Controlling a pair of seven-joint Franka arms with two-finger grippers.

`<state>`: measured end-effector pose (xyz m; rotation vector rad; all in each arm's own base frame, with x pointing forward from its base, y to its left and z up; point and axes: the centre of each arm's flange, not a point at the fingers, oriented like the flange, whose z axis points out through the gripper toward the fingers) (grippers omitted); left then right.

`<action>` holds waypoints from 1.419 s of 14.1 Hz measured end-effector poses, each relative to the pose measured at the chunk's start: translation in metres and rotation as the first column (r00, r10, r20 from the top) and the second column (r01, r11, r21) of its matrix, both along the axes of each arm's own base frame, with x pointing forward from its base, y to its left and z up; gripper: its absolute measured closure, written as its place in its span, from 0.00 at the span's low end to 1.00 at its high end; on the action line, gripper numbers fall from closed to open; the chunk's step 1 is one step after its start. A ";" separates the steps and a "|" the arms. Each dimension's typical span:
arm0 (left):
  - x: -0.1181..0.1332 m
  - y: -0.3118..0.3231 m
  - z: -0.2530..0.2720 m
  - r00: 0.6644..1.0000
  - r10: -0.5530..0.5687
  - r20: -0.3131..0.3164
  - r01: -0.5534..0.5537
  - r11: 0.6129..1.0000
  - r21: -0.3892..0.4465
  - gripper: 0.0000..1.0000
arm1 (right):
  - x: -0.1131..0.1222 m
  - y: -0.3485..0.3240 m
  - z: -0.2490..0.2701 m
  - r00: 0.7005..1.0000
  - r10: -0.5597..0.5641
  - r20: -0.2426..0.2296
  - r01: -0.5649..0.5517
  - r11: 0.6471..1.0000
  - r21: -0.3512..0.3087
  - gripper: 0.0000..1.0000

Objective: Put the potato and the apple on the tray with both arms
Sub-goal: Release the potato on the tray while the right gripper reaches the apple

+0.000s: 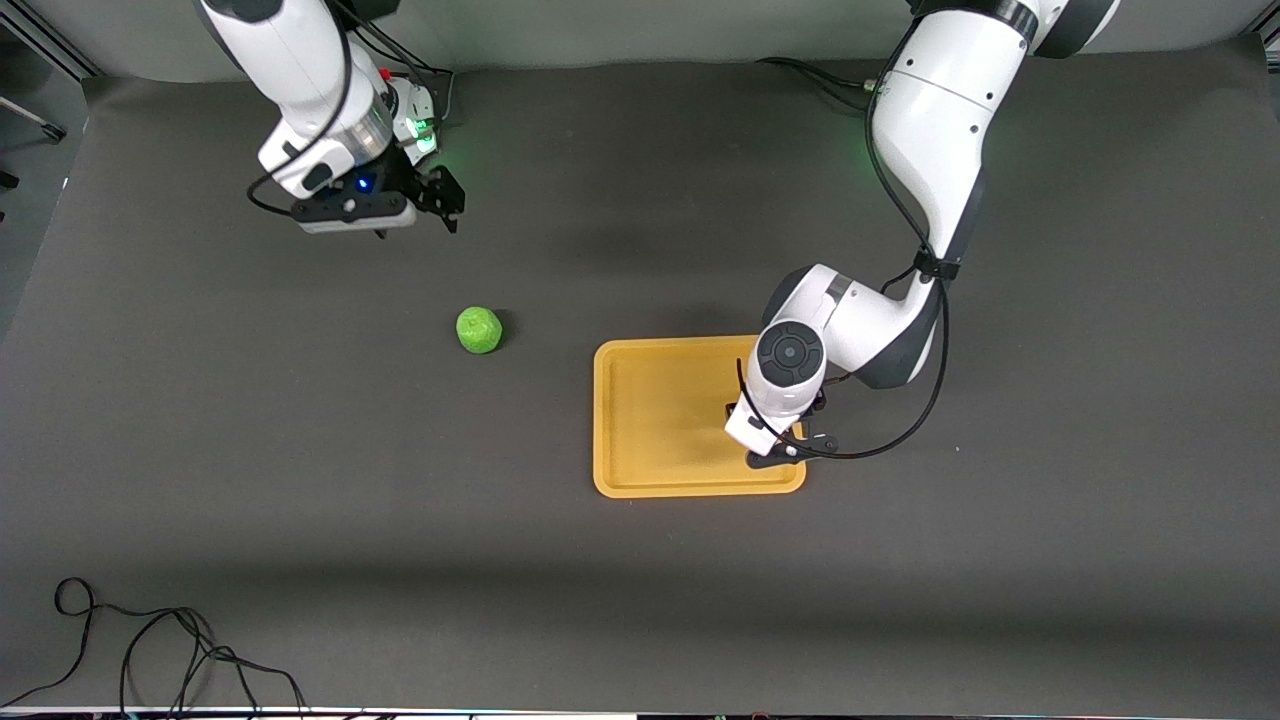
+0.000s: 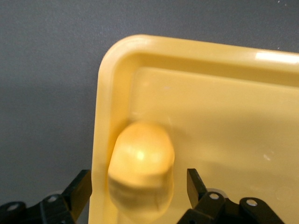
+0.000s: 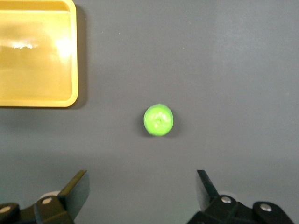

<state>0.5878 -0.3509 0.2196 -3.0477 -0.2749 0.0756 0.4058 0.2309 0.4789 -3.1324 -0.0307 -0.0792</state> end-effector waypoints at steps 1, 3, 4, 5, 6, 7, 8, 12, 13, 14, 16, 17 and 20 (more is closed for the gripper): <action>0.001 0.001 0.003 1.000 0.002 -0.006 -0.002 1.000 0.005 0.05 | 0.005 0.002 -0.015 1.000 0.000 0.011 0.000 1.000 0.003 0.00; 0.005 0.006 0.018 1.000 0.014 -0.020 -0.013 1.000 0.021 0.03 | 0.011 0.003 -0.055 0.999 0.000 0.035 -0.001 1.000 0.017 0.00; 0.009 0.013 0.033 0.999 0.025 -0.026 -0.024 0.999 0.031 0.02 | 0.012 0.004 -0.081 0.999 0.000 0.043 -0.001 1.000 0.022 0.00; 0.014 0.023 0.052 0.999 0.042 -0.025 -0.041 0.999 0.035 0.01 | 0.013 0.005 -0.105 0.999 0.002 0.049 -0.003 1.000 0.026 0.00; 0.020 0.038 0.076 0.998 0.062 -0.020 -0.062 0.997 0.037 0.00 | 0.015 0.006 -0.128 0.998 0.003 0.056 -0.005 1.000 0.030 0.00; 0.027 0.058 0.104 0.997 0.072 -0.013 -0.071 0.997 0.034 0.00 | 0.017 0.007 -0.151 0.998 0.004 0.062 -0.006 0.999 0.033 0.00; 0.032 0.079 0.131 0.998 0.068 -0.006 -0.068 0.997 0.030 0.00 | 0.017 0.007 -0.172 0.998 0.005 0.064 -0.007 0.999 0.034 0.00; 0.038 0.188 0.231 1.000 -0.014 -0.020 0.015 1.000 0.028 0.00 | 0.015 0.000 -0.223 0.999 -0.002 0.049 0.001 1.000 0.024 0.00; 0.036 0.214 0.249 0.999 -0.037 -0.028 0.037 0.999 0.024 0.00 | 0.016 -0.003 -0.230 0.999 -0.006 0.045 0.005 1.000 0.019 0.00; 0.034 0.233 0.262 0.998 -0.049 -0.029 0.050 0.999 0.021 0.00 | 0.016 -0.005 -0.237 0.999 -0.008 0.040 0.007 1.000 0.014 0.00; 0.033 0.254 0.273 0.998 -0.055 -0.024 0.055 0.998 0.017 0.00 | 0.015 -0.007 -0.251 0.999 -0.009 0.034 0.008 1.000 0.009 0.00; 0.033 0.258 0.274 0.998 -0.065 -0.024 0.065 0.998 0.019 0.00 | 0.013 -0.008 -0.260 1.000 -0.008 0.027 0.008 1.000 0.004 0.00; 0.033 0.281 0.283 0.994 -0.110 -0.025 0.110 0.994 0.018 0.00 | 0.009 -0.011 -0.284 1.000 -0.006 0.000 0.006 1.000 -0.013 0.00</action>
